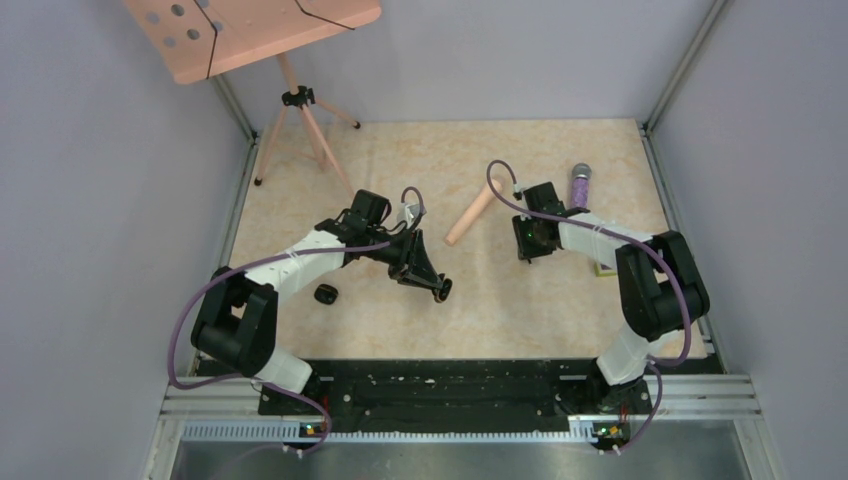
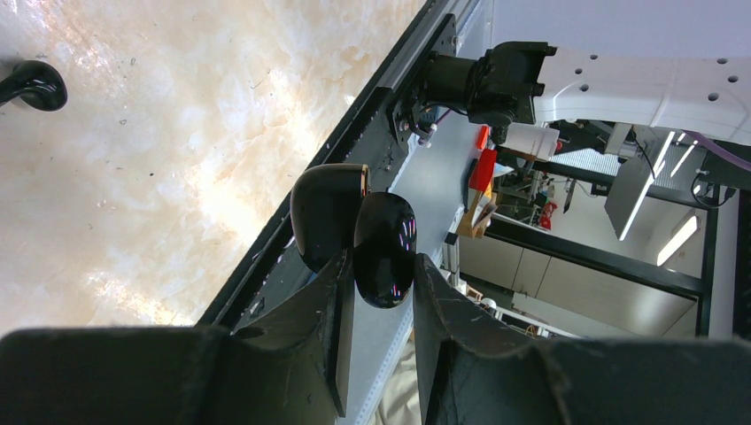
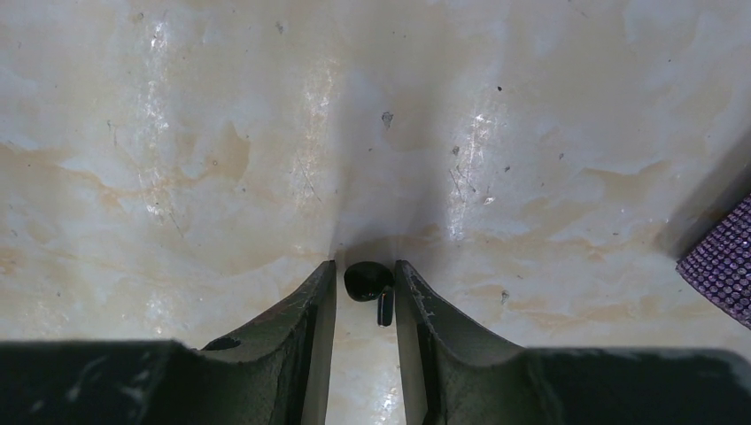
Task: Insert the wireless bluetooth earbuds into the charging case
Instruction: Pick up the right earbud from the center of the board.
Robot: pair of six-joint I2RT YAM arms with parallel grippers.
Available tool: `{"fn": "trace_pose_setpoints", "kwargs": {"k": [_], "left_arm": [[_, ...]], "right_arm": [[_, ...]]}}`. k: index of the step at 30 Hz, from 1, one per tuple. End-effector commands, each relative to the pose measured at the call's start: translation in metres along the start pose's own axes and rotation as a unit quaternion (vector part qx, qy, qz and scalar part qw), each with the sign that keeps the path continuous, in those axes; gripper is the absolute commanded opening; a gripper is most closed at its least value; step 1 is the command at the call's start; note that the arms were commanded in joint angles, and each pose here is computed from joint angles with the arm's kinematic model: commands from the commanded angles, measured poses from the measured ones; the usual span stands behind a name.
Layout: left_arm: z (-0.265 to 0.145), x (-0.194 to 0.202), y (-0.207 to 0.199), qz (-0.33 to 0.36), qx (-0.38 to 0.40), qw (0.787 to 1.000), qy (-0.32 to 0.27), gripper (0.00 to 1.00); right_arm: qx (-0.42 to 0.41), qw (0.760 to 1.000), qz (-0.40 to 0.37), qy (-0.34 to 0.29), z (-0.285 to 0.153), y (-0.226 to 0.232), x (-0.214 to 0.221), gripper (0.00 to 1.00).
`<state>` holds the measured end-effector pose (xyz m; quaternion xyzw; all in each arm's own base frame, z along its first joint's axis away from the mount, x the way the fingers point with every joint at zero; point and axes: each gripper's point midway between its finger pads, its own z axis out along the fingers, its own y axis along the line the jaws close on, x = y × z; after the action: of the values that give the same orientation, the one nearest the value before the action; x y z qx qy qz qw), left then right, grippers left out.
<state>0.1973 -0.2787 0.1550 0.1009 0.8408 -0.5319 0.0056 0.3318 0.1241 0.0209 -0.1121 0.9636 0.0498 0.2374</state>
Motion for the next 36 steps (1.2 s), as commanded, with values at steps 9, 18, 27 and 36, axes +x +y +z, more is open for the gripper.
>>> {"fn": "trace_pose_setpoints", "kwargs": {"k": [9,18,27,36], "left_arm": [[-0.006,-0.003,-0.012,0.028,0.015,0.999,-0.010,0.00],[-0.006,-0.004,-0.015,0.028,0.014,0.999,-0.012,0.00],[-0.007,-0.005,-0.015,0.028,0.014,0.999,-0.012,0.00],[-0.002,-0.015,-0.025,0.034,0.032,0.999,0.003,0.00]], "right_arm": [[-0.017,0.999,-0.002,0.029,-0.005,0.009,0.011,0.31],[-0.007,0.999,0.000,0.035,0.003,0.006,0.011,0.21],[-0.015,1.000,0.005,0.009,-0.009,0.009,0.000,0.13],[-0.125,0.977,-0.018,-0.172,-0.077,0.045,-0.050,0.10]]}}
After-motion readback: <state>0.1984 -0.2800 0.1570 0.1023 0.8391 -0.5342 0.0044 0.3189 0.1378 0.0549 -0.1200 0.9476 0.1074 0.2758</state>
